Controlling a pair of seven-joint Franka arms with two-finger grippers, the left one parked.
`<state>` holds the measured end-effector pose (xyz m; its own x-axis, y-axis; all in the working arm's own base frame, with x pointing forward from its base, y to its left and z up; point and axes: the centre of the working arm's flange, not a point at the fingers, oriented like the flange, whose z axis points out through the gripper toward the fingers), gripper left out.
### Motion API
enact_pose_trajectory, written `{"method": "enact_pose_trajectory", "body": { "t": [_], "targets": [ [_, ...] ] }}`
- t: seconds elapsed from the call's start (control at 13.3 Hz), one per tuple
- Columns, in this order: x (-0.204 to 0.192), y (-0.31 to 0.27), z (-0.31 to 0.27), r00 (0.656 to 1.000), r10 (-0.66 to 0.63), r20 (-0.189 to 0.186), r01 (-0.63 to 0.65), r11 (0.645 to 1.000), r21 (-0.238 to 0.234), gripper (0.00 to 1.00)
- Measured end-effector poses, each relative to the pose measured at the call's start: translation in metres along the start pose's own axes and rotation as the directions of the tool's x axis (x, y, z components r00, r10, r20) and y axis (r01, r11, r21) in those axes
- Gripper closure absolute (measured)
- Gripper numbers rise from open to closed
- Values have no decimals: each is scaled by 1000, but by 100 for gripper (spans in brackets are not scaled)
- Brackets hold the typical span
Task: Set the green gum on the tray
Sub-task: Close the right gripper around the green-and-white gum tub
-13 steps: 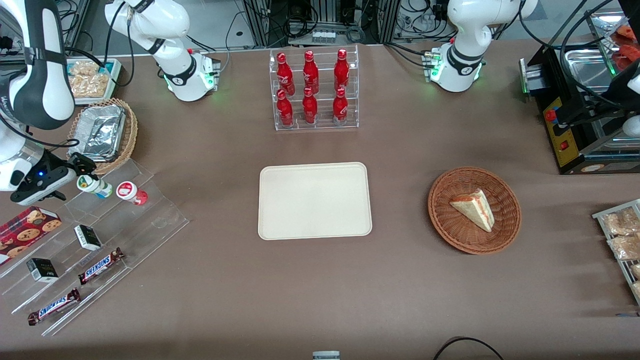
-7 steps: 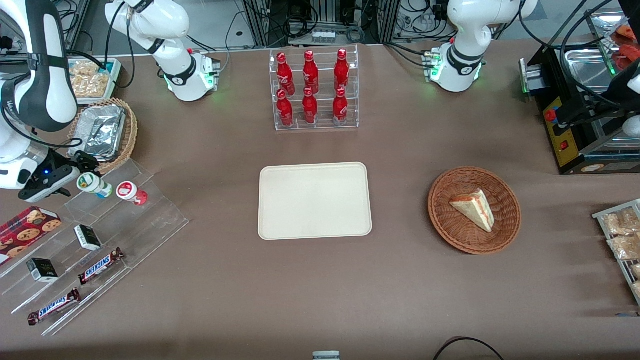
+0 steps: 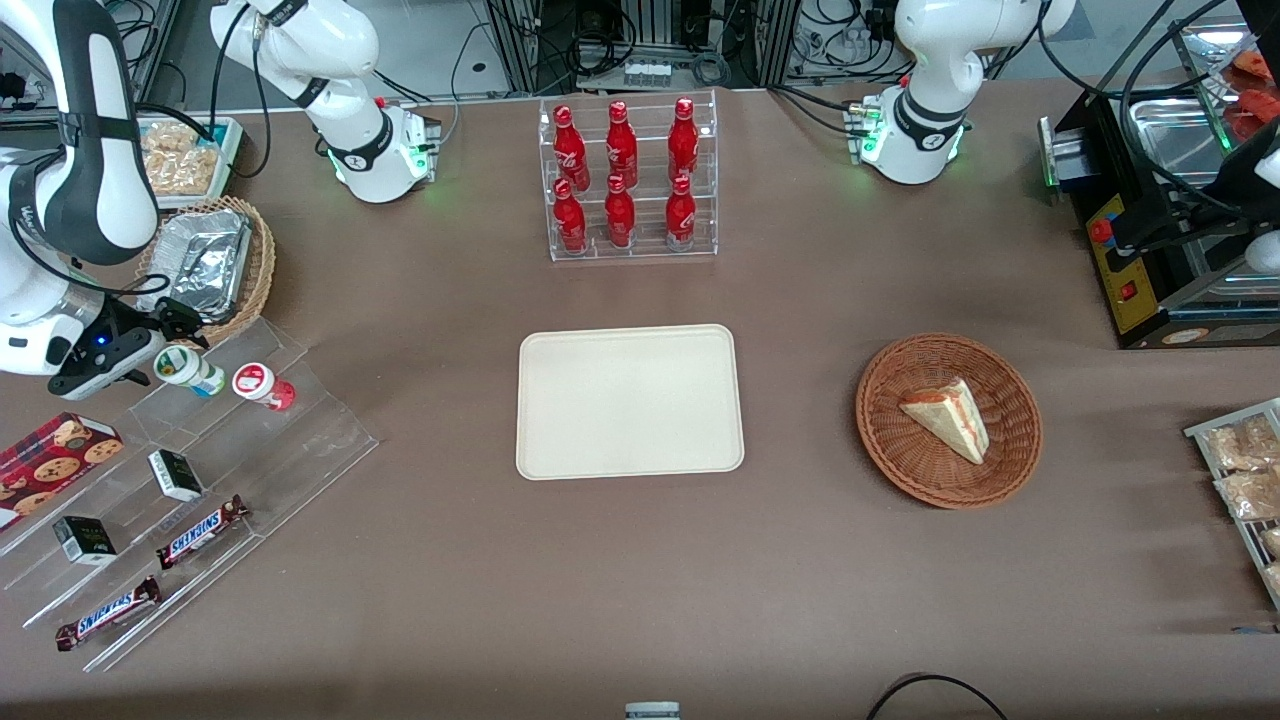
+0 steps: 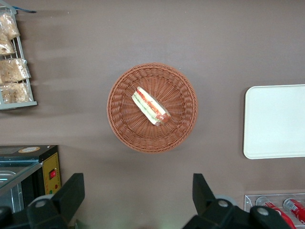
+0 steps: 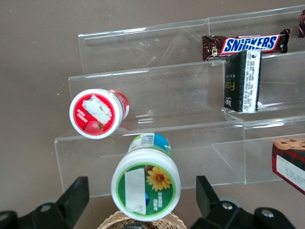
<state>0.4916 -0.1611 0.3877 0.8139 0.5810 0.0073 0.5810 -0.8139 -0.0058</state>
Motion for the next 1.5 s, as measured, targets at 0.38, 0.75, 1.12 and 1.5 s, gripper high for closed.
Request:
{"method": "enact_pose_trajectory", "body": {
  "t": [0.38, 0.75, 1.12, 1.5],
  "targets": [
    [-1, -1, 2, 1000, -15, 4, 15, 1000, 2, 0],
    [-3, 0, 3, 1000, -18, 6, 18, 1000, 3, 25],
    [-1, -1, 0, 1000, -23, 3, 23, 1000, -1, 41],
    [15, 1, -74, 999, -37, 20, 36, 999, 26, 41]
  ]
}}
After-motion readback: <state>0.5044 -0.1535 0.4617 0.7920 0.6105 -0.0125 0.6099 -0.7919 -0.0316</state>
